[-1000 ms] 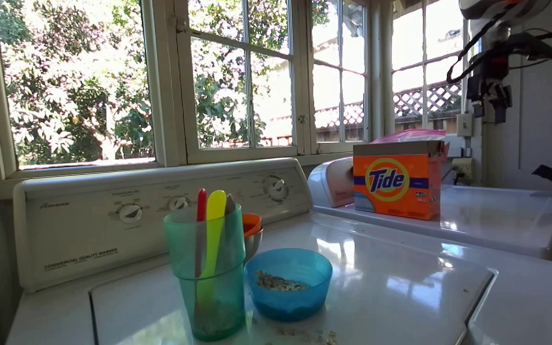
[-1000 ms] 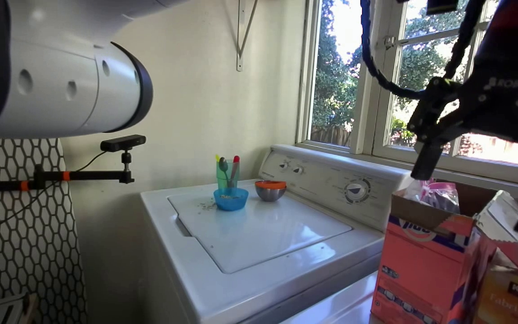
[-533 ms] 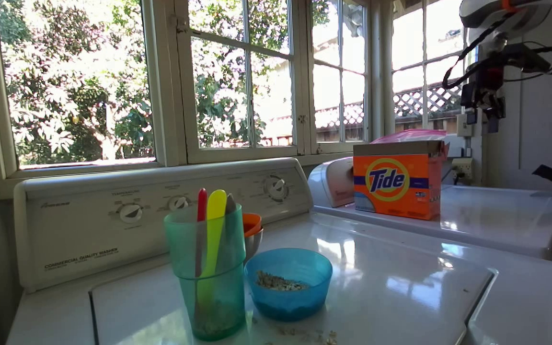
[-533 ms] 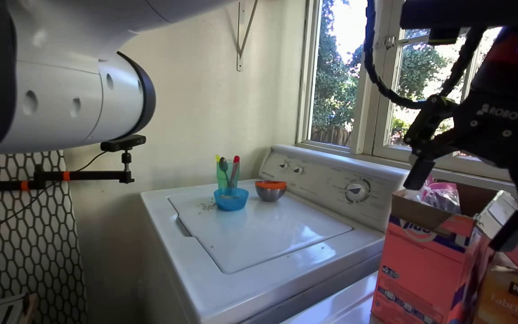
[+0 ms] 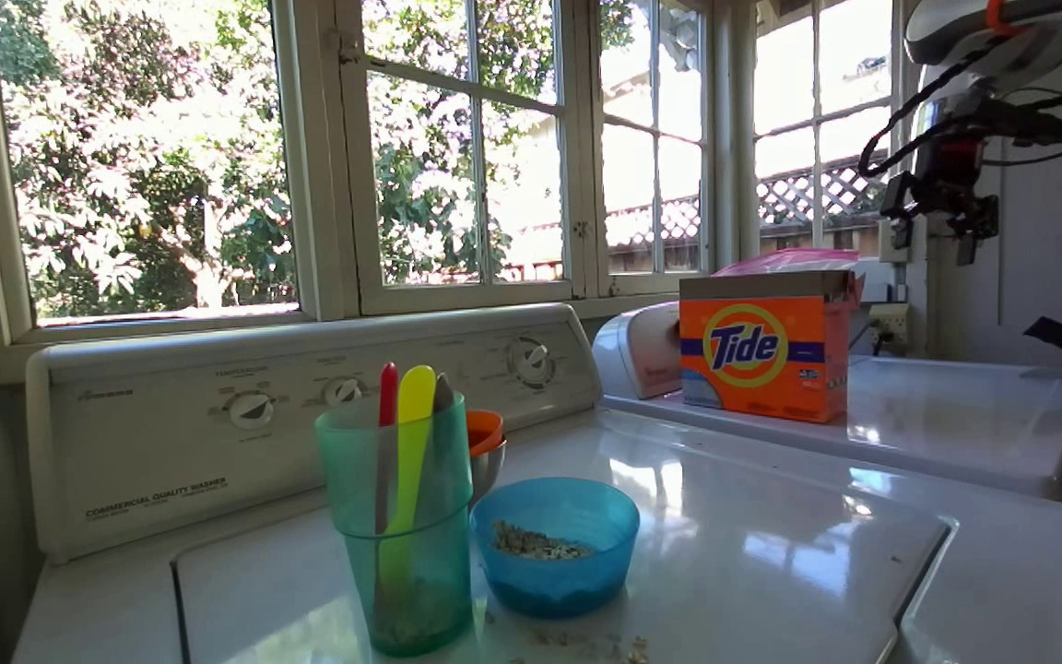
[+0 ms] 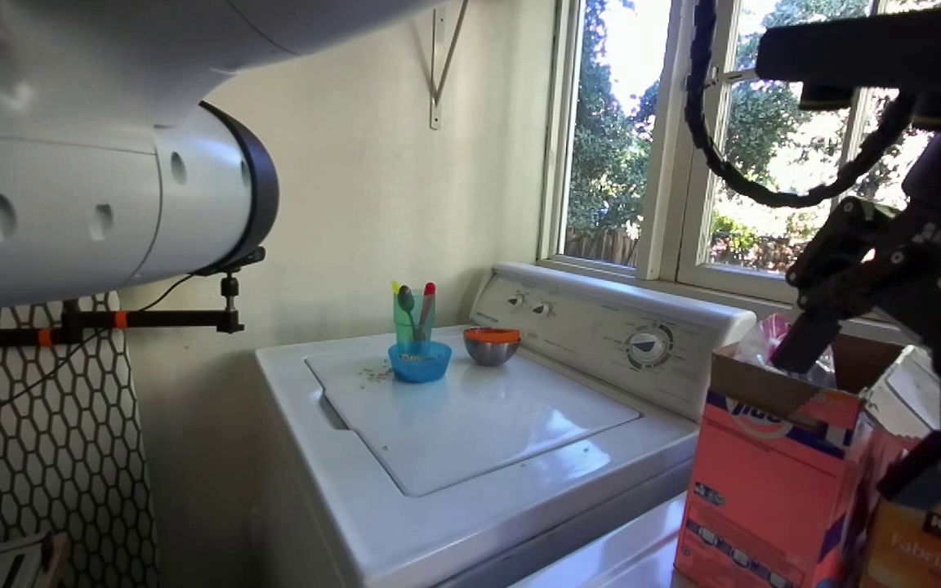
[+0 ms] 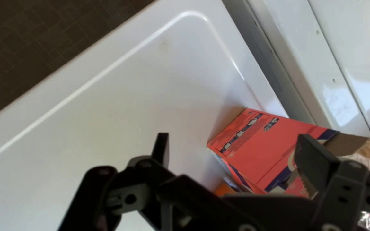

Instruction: Put the clear plastic inside the orange box and close the box.

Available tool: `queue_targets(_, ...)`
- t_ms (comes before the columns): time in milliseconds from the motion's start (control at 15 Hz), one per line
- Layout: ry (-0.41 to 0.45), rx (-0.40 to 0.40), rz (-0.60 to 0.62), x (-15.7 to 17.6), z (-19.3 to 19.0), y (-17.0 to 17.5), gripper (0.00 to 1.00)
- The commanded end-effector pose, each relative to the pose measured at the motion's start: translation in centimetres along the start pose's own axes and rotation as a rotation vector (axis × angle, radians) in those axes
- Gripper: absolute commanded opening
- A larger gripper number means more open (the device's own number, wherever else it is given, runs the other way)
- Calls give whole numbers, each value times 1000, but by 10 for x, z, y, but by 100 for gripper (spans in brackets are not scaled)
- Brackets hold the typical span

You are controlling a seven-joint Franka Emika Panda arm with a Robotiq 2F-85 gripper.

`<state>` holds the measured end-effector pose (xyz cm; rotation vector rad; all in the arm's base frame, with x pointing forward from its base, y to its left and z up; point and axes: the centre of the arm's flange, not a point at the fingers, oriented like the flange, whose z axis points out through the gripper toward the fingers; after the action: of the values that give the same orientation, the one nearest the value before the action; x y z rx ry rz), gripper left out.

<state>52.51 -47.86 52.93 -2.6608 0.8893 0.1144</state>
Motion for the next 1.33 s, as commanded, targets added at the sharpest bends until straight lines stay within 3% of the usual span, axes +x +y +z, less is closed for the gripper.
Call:
queue_targets(0,56,49,167,34,-25,2,100)
queue_targets(133,114,9,269,39,-24,3,100)
queue_targets(267,128,-10,295,41,-31,2,100)
queue_targets(333,114,12,250,11,-11,5,100)
queue_targets(933,240,68,433,21,0,5,100)
queue_targets(1267,187,80,313,50,29,18,100)
